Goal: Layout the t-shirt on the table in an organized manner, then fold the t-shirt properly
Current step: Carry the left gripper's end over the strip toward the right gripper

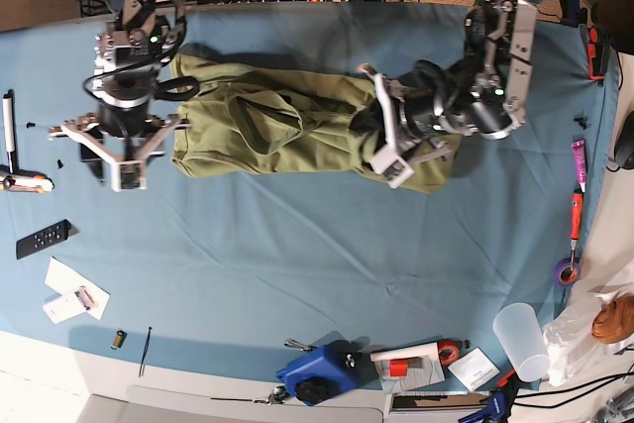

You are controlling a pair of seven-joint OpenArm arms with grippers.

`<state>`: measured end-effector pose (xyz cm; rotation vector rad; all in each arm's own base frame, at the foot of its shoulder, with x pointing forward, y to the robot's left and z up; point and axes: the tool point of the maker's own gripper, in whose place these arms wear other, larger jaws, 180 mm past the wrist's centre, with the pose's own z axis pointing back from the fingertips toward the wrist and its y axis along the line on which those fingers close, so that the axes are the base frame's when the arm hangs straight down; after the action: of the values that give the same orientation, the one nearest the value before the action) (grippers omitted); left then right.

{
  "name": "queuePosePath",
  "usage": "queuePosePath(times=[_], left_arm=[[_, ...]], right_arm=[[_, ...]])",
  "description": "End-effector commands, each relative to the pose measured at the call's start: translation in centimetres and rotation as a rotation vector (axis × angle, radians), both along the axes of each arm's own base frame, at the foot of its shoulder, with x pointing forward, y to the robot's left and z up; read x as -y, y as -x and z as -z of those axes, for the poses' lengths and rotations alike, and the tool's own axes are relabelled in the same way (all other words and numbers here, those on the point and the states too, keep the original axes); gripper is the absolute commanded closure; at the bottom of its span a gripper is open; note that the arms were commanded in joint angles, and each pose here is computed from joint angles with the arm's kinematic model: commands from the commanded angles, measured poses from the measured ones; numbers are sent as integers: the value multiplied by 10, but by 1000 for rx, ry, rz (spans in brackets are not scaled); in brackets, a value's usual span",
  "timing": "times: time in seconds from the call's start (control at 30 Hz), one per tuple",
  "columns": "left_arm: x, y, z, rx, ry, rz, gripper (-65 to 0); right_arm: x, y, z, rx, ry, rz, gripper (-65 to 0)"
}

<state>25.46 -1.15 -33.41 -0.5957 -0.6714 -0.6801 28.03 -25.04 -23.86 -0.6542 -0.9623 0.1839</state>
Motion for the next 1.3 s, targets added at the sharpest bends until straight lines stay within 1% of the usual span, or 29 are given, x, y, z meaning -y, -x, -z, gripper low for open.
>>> queuePosePath(times=[0.0,0.1,0.2,0.23,0.3,0.33,0.37,0.4,0.43,0.5,0.57,0.6,0.63,0.7,0.8,0.87,0.93,1.03,1.17,1.27], left_arm=[[8,-10,-13,38,46,-21,0],[13,-19,-5,42,12,-66,0],[17,-18,-3,62,-10,-40,0],[19,-16,-4,68,-9,-21,-23],[24,-15,-8,89,15,6,-180],[26,-15,-11,93,34,5,-247],[27,-16,-13,91,48,1,-295],[29,-15,-16,79,70,-10,-317],[31,-14,-20,64,87,-18,-318],[38,-9,-33,74,107,4,-317],[41,-7,-52,126,118,17,-315],[39,-7,-59,160,108,13,-315],[36,-9,-64,194,84,1,-313],[22,-17,-67,236,22,-72,-288],[0,-31,-61,264,-73,-182,-237],[-11,-37,-51,246,-118,-239,-185],[-16,-38,-38,205,-134,-264,-124],[-10,-33,-17,118,-114,-239,-51],[12,-18,-2,28,-25,-144,-43],[28,-15,-1,8,38,-116,-43]], right_arm=[[4,-2,-13,48,3,4,-246],[12,0,-12,53,-32,25,-246],[15,1,-13,56,-39,32,-246],[15,1,-13,56,-39,32,-246],[15,1,-13,56,-39,32,-246],[15,1,-13,56,-39,32,-246],[15,1,-13,56,-39,32,-246],[15,1,-13,56,-39,32,-246],[15,1,-13,57,-39,32,-246],[14,1,-13,57,-39,32,-246],[14,0,-13,59,-39,30,-246],[14,0,-13,60,-38,29,-246],[14,0,-13,59,-38,29,-246],[14,0,-13,58,-38,29,-246],[14,0,-13,55,-36,25,-246],[13,0,-12,54,-41,22,-246],[12,0,-11,53,-51,17,-246],[9,-1,-10,49,-61,7,-246],[9,-1,-10,49,-61,6,-246],[8,-1,-10,44,-59,-5,-246]])
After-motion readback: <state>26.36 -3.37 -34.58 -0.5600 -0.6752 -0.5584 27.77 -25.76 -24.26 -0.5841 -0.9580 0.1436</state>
